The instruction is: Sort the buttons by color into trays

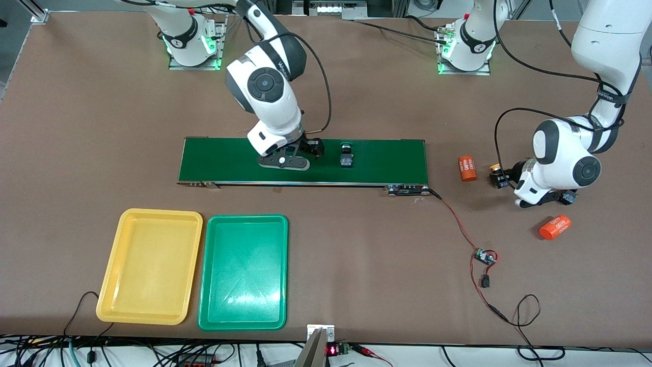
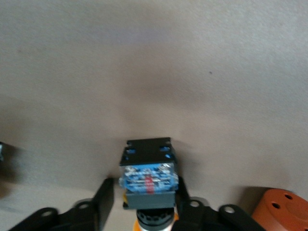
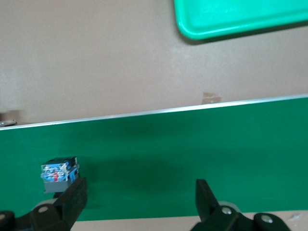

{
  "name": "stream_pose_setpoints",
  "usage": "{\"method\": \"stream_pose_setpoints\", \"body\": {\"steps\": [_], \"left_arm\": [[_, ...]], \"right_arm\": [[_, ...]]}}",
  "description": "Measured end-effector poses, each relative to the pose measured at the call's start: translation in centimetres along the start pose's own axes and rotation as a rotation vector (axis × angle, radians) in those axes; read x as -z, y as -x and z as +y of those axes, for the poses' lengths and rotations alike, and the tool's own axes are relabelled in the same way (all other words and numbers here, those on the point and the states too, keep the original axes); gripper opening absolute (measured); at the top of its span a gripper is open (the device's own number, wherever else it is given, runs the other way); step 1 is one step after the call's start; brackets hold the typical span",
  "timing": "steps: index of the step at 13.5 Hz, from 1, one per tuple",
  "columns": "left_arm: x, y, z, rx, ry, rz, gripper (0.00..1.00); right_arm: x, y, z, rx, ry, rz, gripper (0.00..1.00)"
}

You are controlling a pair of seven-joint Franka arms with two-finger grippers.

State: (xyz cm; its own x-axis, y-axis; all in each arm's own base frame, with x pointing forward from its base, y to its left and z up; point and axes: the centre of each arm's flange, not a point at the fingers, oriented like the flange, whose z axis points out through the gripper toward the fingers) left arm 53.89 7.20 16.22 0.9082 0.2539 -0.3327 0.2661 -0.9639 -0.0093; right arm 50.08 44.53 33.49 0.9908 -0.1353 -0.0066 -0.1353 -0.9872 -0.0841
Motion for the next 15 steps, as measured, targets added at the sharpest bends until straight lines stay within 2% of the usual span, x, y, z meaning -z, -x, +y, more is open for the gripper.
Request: {"method": "stream_pose_setpoints", "body": {"steps": [1, 2, 6, 9, 13, 15], "left_arm": [[0.4, 0.3, 0.7, -0.013, 0.0, -0.005, 0.42], [1.2, 0.5, 1.5, -0.027, 0.001, -0.001, 0.4], [8.6, 1.7, 5.7, -0.104, 0.008, 0.099, 0.4], [12.5, 4.2, 12.8, -0.229, -0.014, 0.126, 0.4], [11.2, 9.1, 23.4, -0.42, -0.042, 0.108, 0.4], [10.1, 10.6, 26.7, -0.48, -0.053, 0.097, 0.4]], "right_arm": [[-0.4, 0.5, -0.6, -0.007, -0.002, 0.002, 1.0], [-1.0, 1.0, -1.1, -0.007, -0.004, 0.004, 1.0], [-2.5, 1.8, -1.8, 0.01, 0.018, 0.027, 1.0], [-3.1, 1.5, -1.8, 0.014, 0.016, 0.04, 1.0], [-3.6, 1.5, -1.8, 0.016, 0.018, 0.039, 1.0], [-3.6, 1.5, -1.8, 0.016, 0.018, 0.04, 1.0]]}}
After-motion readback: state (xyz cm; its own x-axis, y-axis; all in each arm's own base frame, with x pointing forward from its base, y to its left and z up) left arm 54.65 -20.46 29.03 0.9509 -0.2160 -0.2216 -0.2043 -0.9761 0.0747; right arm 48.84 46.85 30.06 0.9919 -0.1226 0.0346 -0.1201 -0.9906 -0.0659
